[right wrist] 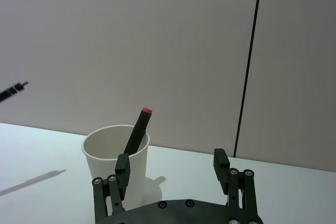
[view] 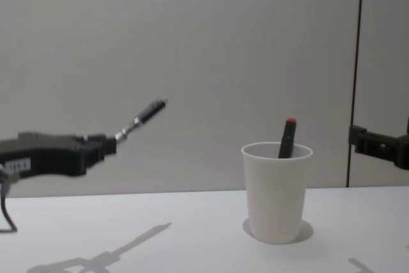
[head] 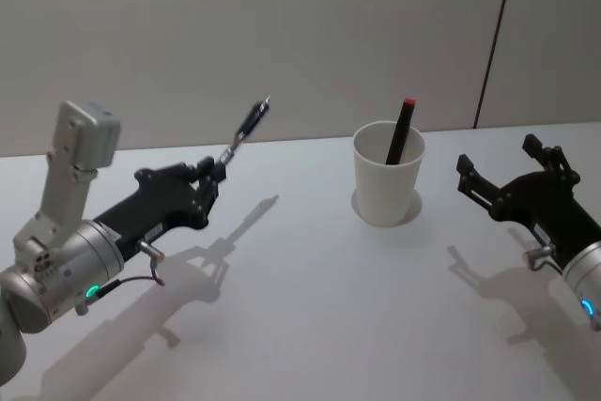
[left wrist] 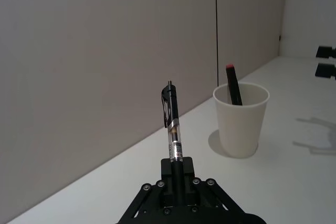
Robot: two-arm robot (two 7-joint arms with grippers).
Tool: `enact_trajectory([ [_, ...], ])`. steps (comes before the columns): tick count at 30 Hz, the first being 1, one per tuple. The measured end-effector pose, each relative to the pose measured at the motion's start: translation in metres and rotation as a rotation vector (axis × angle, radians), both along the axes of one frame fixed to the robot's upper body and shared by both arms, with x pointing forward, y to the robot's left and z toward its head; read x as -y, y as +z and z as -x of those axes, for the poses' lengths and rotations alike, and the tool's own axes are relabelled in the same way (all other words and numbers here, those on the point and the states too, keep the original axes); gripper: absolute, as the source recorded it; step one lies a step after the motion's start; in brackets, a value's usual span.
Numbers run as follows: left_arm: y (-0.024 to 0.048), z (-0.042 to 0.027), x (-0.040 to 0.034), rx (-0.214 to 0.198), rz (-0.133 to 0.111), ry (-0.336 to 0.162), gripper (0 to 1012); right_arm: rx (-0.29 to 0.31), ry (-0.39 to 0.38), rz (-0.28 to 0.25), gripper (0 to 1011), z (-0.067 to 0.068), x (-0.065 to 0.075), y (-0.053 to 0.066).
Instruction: Place the pen into the pen holder.
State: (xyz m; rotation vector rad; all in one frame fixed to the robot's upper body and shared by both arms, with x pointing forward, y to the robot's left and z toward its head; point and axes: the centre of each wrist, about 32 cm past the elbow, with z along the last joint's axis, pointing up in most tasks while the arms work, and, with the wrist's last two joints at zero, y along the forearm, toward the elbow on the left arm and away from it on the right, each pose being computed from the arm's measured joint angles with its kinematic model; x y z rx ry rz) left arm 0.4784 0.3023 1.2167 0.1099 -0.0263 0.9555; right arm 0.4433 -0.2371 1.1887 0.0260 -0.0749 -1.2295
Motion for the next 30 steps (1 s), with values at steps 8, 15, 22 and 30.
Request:
enact_trajectory([
  [8, 0.0057, 0.0005, 0.0031, 0.094, 0.071, 0.002, 116, 0.0, 0.0, 0.0, 1001, 0.0, 0.0, 0.0],
  [15, 0.0115, -0.0024, 0.009, 0.151, 0.123, -0.039, 115, 0.0, 0.0, 0.0, 1001, 0.0, 0.0, 0.0],
  [22, 0.0149, -0.0061, 0.0183, 0.178, 0.156, -0.105, 116, 0.0, 0.0, 0.0, 1001, 0.0, 0.0, 0.0],
  [30, 0.016, -0.0112, 0.0295, 0.181, 0.172, -0.184, 116, 0.0, 0.0, 0.0, 1001, 0.0, 0.0, 0.0],
])
